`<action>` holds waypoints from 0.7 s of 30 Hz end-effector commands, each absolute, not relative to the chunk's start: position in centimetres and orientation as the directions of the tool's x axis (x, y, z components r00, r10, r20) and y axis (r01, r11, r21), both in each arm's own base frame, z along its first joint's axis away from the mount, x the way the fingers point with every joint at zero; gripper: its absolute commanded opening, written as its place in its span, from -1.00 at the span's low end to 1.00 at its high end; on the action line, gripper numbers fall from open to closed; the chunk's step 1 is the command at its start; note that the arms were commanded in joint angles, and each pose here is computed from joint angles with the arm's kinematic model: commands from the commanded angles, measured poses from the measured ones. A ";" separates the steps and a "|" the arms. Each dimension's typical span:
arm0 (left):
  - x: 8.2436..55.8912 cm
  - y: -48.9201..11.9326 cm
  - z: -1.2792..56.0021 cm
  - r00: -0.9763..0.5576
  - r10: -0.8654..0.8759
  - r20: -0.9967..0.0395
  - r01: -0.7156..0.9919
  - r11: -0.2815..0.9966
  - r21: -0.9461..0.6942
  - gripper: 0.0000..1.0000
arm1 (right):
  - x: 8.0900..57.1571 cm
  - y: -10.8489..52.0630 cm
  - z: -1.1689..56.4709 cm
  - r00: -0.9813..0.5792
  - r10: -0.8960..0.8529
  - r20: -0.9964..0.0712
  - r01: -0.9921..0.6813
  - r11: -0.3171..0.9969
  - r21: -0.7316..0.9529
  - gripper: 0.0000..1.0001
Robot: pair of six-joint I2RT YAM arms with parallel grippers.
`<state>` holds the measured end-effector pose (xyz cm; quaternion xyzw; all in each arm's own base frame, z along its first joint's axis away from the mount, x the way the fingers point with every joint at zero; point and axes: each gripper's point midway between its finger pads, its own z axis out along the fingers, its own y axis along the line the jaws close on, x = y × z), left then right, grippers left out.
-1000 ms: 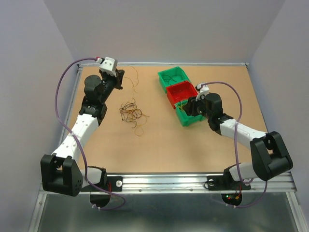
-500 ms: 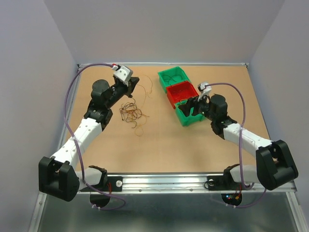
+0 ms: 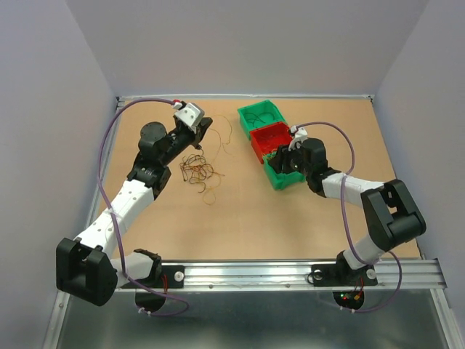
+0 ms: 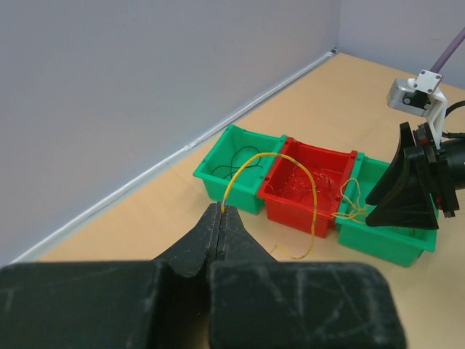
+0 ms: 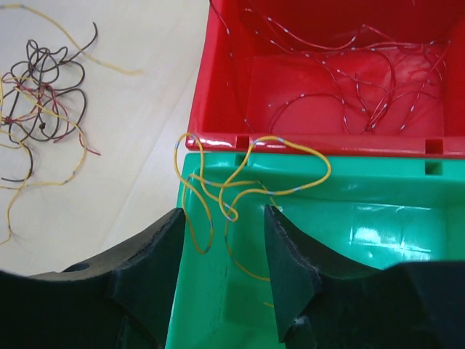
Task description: Untangle the cables
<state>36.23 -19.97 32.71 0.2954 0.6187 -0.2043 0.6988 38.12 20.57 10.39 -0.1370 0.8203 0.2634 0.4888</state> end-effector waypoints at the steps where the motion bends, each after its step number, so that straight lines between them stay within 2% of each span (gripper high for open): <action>1: 35.6 -19.9 34.9 0.231 0.066 -0.971 0.634 0.746 0.202 -1.00 | 40.8 21.4 14.2 -0.398 0.092 -0.913 -0.495 0.817 0.298 0.08; 3: 35.7 -19.8 34.9 0.231 0.069 -0.971 0.630 0.750 0.203 -1.00 | 41.0 21.4 14.0 -0.404 0.098 -0.910 -0.484 0.821 0.303 0.03; 7: 35.7 -19.9 34.7 0.229 0.072 -0.971 0.627 0.752 0.204 -1.00 | 41.3 21.2 13.6 -0.411 0.103 -0.906 -0.464 0.832 0.305 -0.42; 9: 35.8 -19.8 34.8 0.230 0.074 -0.970 0.622 0.755 0.205 -1.00 | 41.4 21.2 13.4 -0.416 0.095 -0.904 -0.465 0.832 0.301 -0.55; 12: 35.8 -19.8 34.7 0.229 0.076 -0.971 0.620 0.757 0.205 -1.00 | 41.3 21.3 12.8 -0.442 0.073 -0.894 -0.466 0.833 0.299 -0.94; 13: 35.8 -19.8 34.8 0.229 0.074 -0.971 0.620 0.757 0.204 -1.00 | 41.1 21.1 12.1 -0.470 0.060 -0.881 -0.452 0.840 0.298 -0.99; 21: 36.0 -20.0 34.5 0.226 0.079 -0.971 0.619 0.758 0.206 -1.00 | 40.8 18.6 10.5 -0.525 -0.006 -0.851 -0.361 0.907 0.217 -0.99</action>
